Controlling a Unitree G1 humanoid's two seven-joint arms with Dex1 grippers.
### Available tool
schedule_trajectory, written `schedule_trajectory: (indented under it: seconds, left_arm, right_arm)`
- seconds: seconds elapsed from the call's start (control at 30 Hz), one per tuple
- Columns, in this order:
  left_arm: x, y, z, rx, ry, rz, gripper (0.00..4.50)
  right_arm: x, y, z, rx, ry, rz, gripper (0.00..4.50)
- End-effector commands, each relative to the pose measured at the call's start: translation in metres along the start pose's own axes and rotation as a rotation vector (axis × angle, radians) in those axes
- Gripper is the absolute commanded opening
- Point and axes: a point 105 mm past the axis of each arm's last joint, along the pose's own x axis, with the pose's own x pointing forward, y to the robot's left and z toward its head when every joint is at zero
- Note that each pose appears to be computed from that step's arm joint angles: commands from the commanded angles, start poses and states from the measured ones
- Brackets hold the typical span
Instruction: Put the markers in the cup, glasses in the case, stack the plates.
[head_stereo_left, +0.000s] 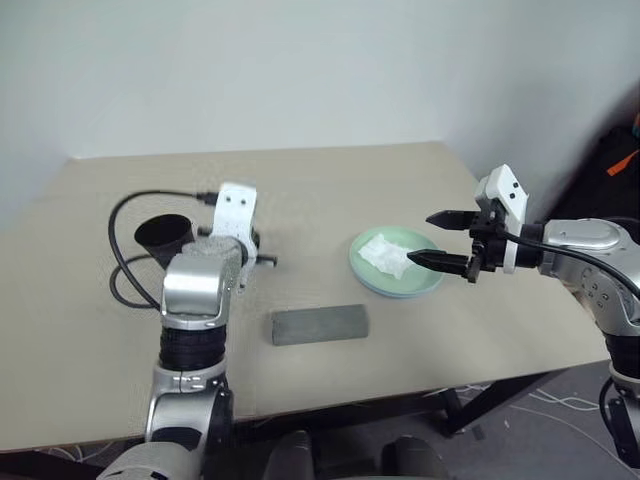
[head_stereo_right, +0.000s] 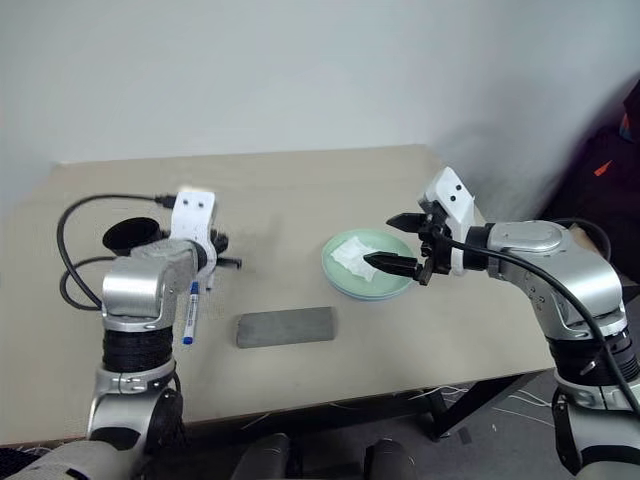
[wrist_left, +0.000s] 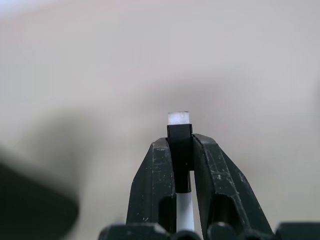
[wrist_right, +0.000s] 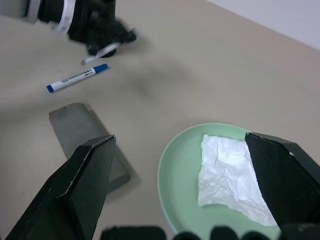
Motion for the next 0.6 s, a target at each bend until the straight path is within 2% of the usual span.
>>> schedule_trajectory:
  seconds: [0.03,0.1,0.23,0.33,0.47,0.6]
  left_arm:
    - [-0.005,0.007,0.049,0.118,-0.223,-0.074,0.10]
    - [-0.010,0.010,0.064,0.267,-0.308,-0.111,0.10]
    - [-0.014,0.030,0.079,0.520,-0.375,-0.104,0.10]
    - [-0.016,0.049,0.098,0.506,-0.429,-0.080,0.10]
    - [-0.020,0.046,0.107,0.520,-0.480,-0.153,0.10]
    - [-0.022,0.047,0.114,0.551,-0.531,-0.121,0.10]
  right_arm:
    - [-0.002,-0.001,0.021,-0.058,-0.051,-0.013,4.50]
    - [-0.002,-0.001,0.021,-0.058,-0.053,-0.013,4.50]
    - [-0.001,0.000,0.022,-0.055,-0.056,-0.011,4.50]
    - [-0.001,0.000,0.023,-0.055,-0.058,-0.012,4.50]
    - [-0.001,0.001,0.023,-0.054,-0.058,-0.012,4.50]
    - [-0.001,0.001,0.023,-0.053,-0.057,-0.013,4.50]
